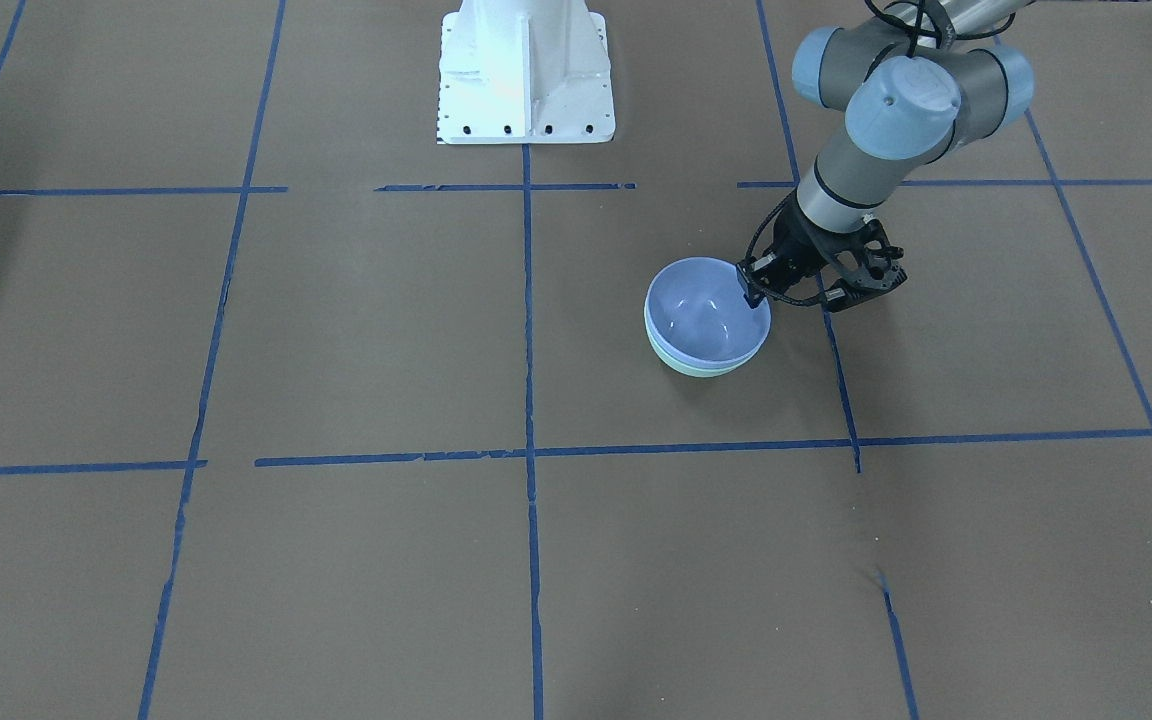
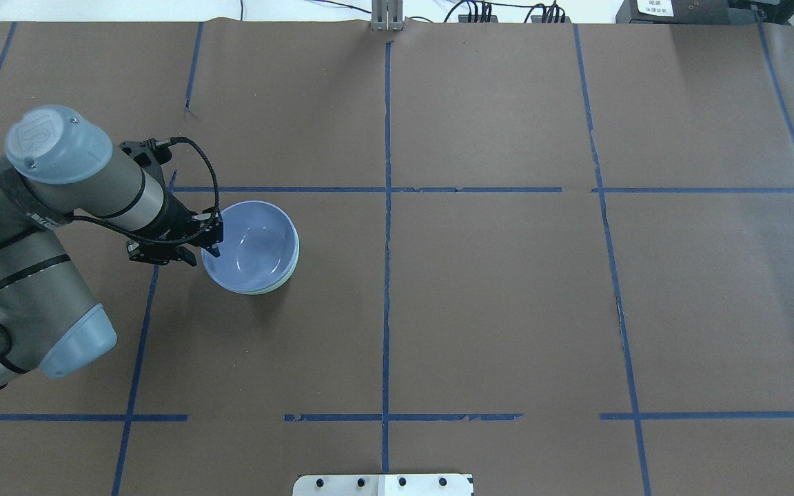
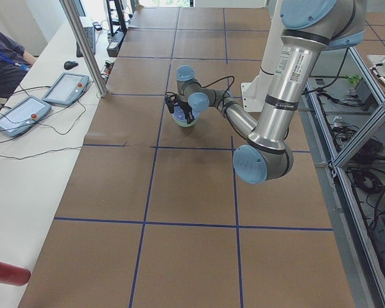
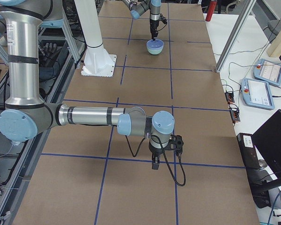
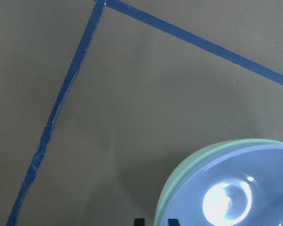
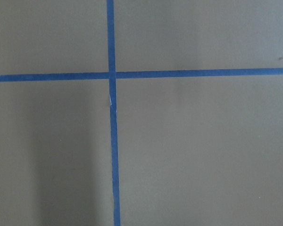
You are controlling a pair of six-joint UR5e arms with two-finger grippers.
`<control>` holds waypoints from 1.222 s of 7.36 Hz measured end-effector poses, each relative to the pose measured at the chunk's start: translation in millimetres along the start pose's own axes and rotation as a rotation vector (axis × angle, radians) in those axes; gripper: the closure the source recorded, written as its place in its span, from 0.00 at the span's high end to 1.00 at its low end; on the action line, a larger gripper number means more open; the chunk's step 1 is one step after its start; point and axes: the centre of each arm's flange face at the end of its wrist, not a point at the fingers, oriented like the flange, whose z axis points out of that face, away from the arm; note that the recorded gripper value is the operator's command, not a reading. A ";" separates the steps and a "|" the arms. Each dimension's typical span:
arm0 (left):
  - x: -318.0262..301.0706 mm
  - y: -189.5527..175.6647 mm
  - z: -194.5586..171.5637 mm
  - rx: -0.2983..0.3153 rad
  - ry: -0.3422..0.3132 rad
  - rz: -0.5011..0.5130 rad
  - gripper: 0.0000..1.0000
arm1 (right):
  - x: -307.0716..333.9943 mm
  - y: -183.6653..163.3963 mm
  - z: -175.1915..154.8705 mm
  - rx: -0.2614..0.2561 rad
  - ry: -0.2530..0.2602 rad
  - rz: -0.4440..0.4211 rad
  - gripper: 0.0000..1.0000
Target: Stack blue bowl on green bowl
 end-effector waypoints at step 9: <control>-353.4 -146.9 -142.0 0.101 -0.154 0.577 1.00 | -0.1 0.1 0.3 -0.001 0.000 0.000 1.00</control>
